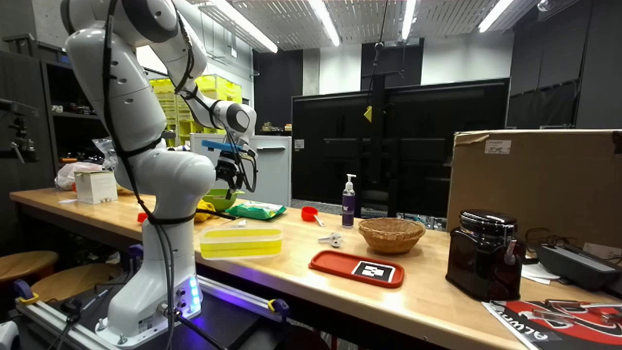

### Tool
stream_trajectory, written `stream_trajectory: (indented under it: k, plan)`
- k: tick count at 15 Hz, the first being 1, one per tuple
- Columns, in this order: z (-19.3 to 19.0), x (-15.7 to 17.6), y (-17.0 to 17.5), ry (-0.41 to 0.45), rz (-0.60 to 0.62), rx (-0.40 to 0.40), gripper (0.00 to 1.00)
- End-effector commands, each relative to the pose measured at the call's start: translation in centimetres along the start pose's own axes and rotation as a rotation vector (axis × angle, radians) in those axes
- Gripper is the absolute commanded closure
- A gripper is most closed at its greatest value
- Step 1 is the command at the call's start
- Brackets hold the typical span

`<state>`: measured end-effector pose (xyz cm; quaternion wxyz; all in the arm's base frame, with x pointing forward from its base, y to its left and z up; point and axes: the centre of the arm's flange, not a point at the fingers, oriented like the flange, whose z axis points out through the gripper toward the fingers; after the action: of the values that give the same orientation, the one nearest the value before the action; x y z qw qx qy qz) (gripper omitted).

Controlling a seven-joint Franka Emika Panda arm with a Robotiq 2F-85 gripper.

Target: Remove the spoon from the green bowl and put it on the table

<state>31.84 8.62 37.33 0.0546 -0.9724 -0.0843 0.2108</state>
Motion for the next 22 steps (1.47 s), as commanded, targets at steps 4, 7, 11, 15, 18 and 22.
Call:
stream_trajectory:
  k: [4,7,11,15,18,22]
  plan:
    - [-5.4,-3.8,-4.3,0.061,0.095,-0.083,0.0]
    - [-6.8,-5.5,-5.7,0.098,0.151,-0.107,0.0]
    - [-8.1,-7.5,-7.3,0.144,0.207,-0.138,0.0]
    - [-8.8,-9.2,-8.5,0.186,0.25,-0.163,0.0]
    - [-9.1,-10.5,-9.2,0.211,0.281,-0.177,0.0]
    - [-9.0,-11.3,-9.7,0.249,0.302,-0.183,0.0]
